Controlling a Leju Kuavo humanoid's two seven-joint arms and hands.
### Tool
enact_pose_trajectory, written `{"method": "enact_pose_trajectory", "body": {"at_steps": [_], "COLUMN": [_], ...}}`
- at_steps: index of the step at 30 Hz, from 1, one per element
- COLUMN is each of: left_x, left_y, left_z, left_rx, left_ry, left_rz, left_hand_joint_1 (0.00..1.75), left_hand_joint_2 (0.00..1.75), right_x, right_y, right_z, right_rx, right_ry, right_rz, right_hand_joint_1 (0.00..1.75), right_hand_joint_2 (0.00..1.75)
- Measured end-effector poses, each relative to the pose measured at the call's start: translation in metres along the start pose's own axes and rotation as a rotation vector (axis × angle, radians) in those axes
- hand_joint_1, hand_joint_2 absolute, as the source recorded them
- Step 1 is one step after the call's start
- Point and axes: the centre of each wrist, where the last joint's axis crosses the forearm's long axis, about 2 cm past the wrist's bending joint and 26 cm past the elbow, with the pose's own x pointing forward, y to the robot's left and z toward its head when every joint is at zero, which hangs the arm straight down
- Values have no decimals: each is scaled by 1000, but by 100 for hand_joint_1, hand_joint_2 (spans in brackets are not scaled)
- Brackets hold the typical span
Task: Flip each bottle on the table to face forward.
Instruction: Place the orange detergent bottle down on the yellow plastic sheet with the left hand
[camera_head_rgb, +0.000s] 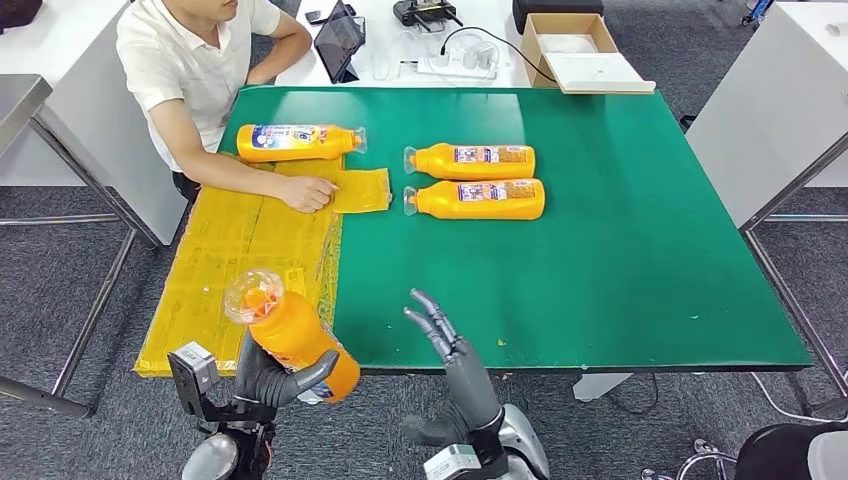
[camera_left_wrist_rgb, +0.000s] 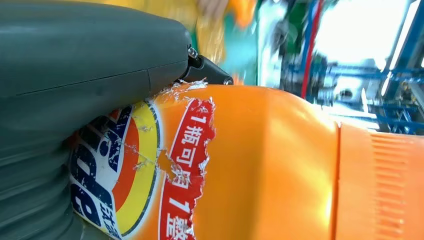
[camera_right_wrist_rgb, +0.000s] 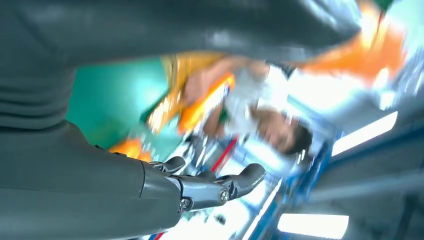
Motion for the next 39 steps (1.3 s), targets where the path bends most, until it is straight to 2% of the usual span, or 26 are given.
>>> {"method": "enact_pose_trajectory", "body": {"at_steps": [7,14,17,21,27,30,34,39], "left_x": [14,20,22,15,-9,-16,-20,-22], "left_y": [18,26,28,32,44,47,50,50], "left_z": [9,13,9,-16,-77,-99,-112,-117], "left_rx": [35,49,67,63,-8,-58,-87,-105], "left_ry": [-51,-67,-61,-13,83,126,164,188], "left_rz": [-299,-410,-626,-911,-1121,-1169,-1192,-1197], "left_hand_joint_1": [175,175,175,175,175,175,175,175], "left_hand_joint_2": [175,175,175,175,175,175,175,175], "right_x": [4,4,4,5,7,7,7,6], "right_y": [-21,-32,-33,-31,-24,-21,-18,-17], "right_z": [5,10,11,6,-15,-21,-23,-25], "right_rx": [-111,-160,-167,-167,-179,-175,-169,-167], "right_ry": [2,14,18,12,-19,-26,-27,-26], "right_rz": [68,97,104,88,32,12,5,-1], "right_hand_joint_1": [0,0,0,0,0,0,0,0], "right_hand_joint_2": [0,0,0,0,0,0,0,0]}}
